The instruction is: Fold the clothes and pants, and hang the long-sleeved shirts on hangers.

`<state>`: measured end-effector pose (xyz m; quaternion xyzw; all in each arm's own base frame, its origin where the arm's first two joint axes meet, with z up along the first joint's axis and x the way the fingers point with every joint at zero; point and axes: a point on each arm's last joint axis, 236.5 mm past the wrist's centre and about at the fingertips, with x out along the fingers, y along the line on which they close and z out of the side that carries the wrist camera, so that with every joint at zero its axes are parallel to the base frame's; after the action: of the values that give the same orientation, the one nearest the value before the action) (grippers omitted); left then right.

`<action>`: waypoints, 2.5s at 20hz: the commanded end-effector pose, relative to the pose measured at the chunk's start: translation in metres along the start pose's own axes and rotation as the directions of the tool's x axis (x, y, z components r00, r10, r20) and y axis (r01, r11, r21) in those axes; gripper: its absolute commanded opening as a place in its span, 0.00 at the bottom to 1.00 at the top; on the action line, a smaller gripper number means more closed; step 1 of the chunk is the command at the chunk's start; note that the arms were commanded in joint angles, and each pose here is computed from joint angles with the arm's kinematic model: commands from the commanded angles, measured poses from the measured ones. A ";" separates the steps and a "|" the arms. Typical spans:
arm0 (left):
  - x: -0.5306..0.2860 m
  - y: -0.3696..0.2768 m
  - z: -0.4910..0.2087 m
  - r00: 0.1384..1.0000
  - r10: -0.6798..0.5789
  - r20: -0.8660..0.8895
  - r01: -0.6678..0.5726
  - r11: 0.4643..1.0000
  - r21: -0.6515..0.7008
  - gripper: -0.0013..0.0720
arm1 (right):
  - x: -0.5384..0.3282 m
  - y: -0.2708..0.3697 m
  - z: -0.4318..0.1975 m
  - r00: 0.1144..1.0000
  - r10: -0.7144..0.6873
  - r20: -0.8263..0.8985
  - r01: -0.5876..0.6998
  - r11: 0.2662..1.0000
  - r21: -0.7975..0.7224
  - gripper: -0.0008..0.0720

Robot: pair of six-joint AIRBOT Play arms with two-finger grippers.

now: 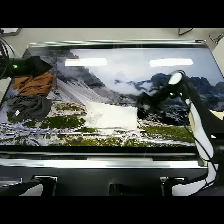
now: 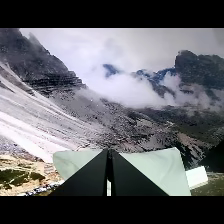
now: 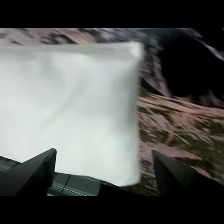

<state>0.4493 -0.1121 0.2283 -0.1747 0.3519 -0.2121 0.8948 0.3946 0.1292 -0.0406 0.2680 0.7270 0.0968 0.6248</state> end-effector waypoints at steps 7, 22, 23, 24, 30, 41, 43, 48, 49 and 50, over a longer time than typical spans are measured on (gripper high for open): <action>-0.001 0.001 -0.005 1.000 0.006 -0.022 -0.007 1.000 -0.027 0.05 | 0.074 0.012 -0.023 0.948 0.316 -0.035 -0.314 0.948 0.059 0.76; -0.001 0.001 -0.004 1.000 0.005 -0.017 -0.006 0.999 -0.039 0.05 | -0.227 -0.005 0.058 0.858 0.290 0.423 -0.260 0.957 -0.128 0.06; -0.001 0.001 -0.004 1.000 0.005 -0.017 -0.006 0.999 -0.039 0.05 | -0.254 -0.029 0.062 0.841 0.234 0.488 -0.225 0.971 -0.078 0.06; -0.001 0.001 -0.004 1.000 0.005 -0.017 -0.006 0.999 -0.039 0.05 | -0.280 -0.053 0.066 0.814 0.186 0.551 -0.207 0.978 -0.024 0.06; -0.001 0.001 -0.004 1.000 0.005 -0.017 -0.006 0.999 -0.040 0.05 | -0.365 -0.172 0.052 0.685 0.037 0.728 -0.312 0.918 0.247 0.06; -0.001 0.001 -0.004 1.000 0.004 -0.017 -0.005 1.000 -0.020 0.05 | -0.377 -0.289 -0.066 0.775 -0.298 0.557 -0.197 0.724 0.661 0.06; -0.001 0.001 -0.004 1.000 0.005 -0.017 -0.005 1.000 -0.020 0.05 | -0.365 -0.316 -0.100 0.813 -0.412 0.411 -0.075 0.626 0.776 0.06; -0.001 0.000 -0.004 1.000 0.004 -0.018 -0.005 1.000 -0.020 0.05 | -0.312 -0.340 -0.152 0.870 -0.456 0.189 0.089 0.520 0.849 0.06; -0.001 0.000 -0.004 1.000 0.004 -0.018 -0.005 1.000 -0.020 0.05 | -0.298 -0.345 -0.161 0.877 -0.457 0.150 0.114 0.501 0.858 0.06; -0.001 0.000 -0.004 1.000 0.004 -0.018 -0.005 1.000 -0.020 0.05 | -0.283 -0.349 -0.166 0.881 -0.455 0.130 0.134 0.503 0.854 0.06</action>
<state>0.4460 -0.1119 0.2255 -0.1815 0.3623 -0.2079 0.8903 0.2023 -0.2831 0.0988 0.4381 0.5611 -0.3823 0.5892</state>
